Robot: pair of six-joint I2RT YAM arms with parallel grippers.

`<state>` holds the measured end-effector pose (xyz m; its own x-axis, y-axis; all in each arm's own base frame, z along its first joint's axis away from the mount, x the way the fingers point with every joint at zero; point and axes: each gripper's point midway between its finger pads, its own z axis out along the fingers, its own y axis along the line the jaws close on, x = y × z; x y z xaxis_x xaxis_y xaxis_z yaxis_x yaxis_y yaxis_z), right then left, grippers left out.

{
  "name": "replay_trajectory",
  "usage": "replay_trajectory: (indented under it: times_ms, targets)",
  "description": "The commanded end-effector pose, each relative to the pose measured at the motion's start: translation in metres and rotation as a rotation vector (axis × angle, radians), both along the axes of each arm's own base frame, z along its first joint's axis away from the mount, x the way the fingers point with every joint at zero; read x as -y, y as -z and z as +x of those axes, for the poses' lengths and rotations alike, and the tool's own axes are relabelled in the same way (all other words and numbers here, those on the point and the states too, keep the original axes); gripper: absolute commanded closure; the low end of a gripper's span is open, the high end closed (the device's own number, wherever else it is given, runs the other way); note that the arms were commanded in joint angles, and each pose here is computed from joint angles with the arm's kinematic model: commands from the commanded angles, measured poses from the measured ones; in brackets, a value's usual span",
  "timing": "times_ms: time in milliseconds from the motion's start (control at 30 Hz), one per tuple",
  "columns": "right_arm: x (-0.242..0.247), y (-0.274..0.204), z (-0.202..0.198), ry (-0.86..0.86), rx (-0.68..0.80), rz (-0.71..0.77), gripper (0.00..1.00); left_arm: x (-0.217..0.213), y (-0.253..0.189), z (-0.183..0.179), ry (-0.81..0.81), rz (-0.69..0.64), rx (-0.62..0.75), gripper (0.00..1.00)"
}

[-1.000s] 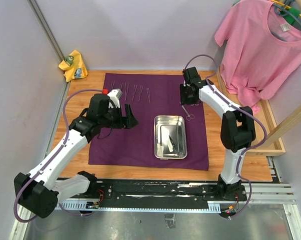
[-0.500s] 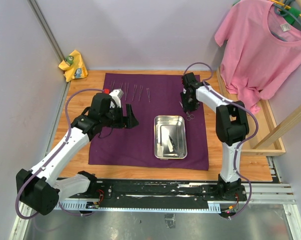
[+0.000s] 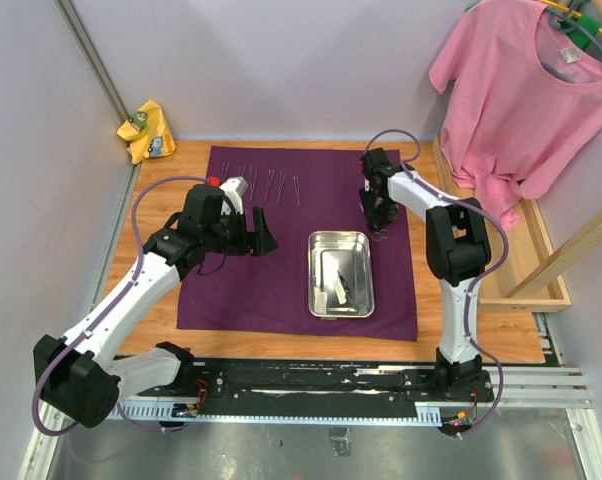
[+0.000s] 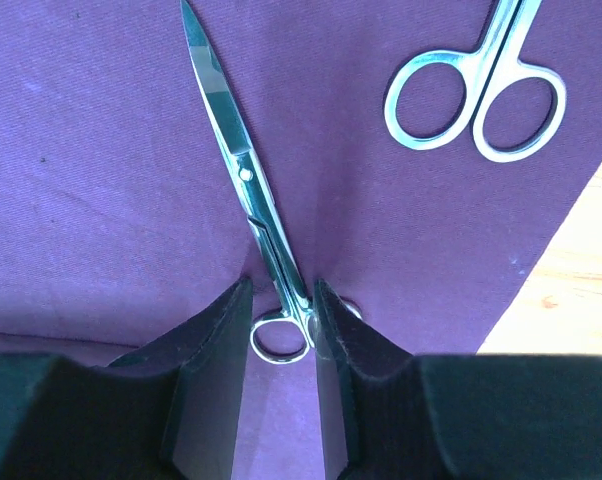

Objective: Open and lay out the surgical kit
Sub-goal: Adjust the medical item in the surgical kit.

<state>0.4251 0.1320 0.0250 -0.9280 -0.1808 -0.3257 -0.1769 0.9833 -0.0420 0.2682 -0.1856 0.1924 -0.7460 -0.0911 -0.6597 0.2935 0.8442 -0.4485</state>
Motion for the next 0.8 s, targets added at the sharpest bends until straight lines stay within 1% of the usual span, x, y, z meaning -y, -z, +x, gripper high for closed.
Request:
replay_trajectory:
  times_ms: [0,100,333,433,767]
  targets:
    - [0.011,0.005,0.004,0.013,-0.034,-0.011,0.70,0.005,-0.015,0.005,0.020,-0.009,0.043,0.14]
    - [0.010,0.011,0.001,0.013,-0.055,-0.011,0.75,0.005,-0.013,0.004,0.021,-0.008,0.039,0.14]
    - [0.010,0.011,-0.001,0.026,-0.061,-0.008,0.94,0.005,-0.013,0.005,0.019,-0.007,0.039,0.14]
    - [0.008,0.003,0.003,0.032,-0.040,0.002,0.99,0.004,-0.012,0.004,0.017,-0.006,0.038,0.14]
    - [-0.003,-0.018,0.036,0.047,0.053,0.042,0.99,0.003,-0.011,0.005,0.010,0.003,0.039,0.14]
